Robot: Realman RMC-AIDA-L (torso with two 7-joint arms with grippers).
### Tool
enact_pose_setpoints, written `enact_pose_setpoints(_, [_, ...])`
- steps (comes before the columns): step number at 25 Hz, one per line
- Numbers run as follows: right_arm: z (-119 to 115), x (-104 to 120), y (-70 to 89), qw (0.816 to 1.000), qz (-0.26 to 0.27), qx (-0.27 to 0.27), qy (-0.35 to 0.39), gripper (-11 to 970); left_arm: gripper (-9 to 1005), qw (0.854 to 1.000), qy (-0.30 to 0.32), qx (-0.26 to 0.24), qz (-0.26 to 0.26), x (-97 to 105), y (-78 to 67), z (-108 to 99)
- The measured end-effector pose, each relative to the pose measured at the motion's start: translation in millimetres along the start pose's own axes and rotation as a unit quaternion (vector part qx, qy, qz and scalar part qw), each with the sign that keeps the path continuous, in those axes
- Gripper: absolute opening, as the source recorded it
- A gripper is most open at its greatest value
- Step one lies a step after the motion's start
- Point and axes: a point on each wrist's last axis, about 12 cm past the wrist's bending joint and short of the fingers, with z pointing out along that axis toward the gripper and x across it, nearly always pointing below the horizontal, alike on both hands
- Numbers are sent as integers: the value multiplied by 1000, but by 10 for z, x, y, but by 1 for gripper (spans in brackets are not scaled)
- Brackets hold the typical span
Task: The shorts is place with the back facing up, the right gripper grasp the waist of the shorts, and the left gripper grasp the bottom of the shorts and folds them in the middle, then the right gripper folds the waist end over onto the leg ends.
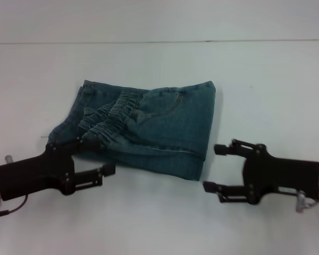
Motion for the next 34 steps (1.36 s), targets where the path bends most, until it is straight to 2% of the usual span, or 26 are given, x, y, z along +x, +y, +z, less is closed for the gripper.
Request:
enact_pose_setpoints(4, [-119, 86, 66, 1000, -12, -27, -3, 917, 734, 999, 16, 28, 10, -35, -22, -71])
enact_pose_setpoints(7, [-181, 124, 87, 999, -21, -28, -2, 917, 796, 999, 24, 38, 7, -45, -30, -122])
enact_pose_setpoints(13, [-192, 127, 98, 999, -23, -35, -5, 917, 921, 998, 38, 47, -2, -12, -55, -125])
enact_pose_setpoints(26, [-145, 27, 23, 998, -38, -51, -3, 917, 921, 996, 60, 62, 5, 20, -83, -113])
enact_pose_setpoints(34, [-7, -26, -3, 996, -44, -79, 13, 917, 921, 996, 66, 67, 6, 5, -84, -126])
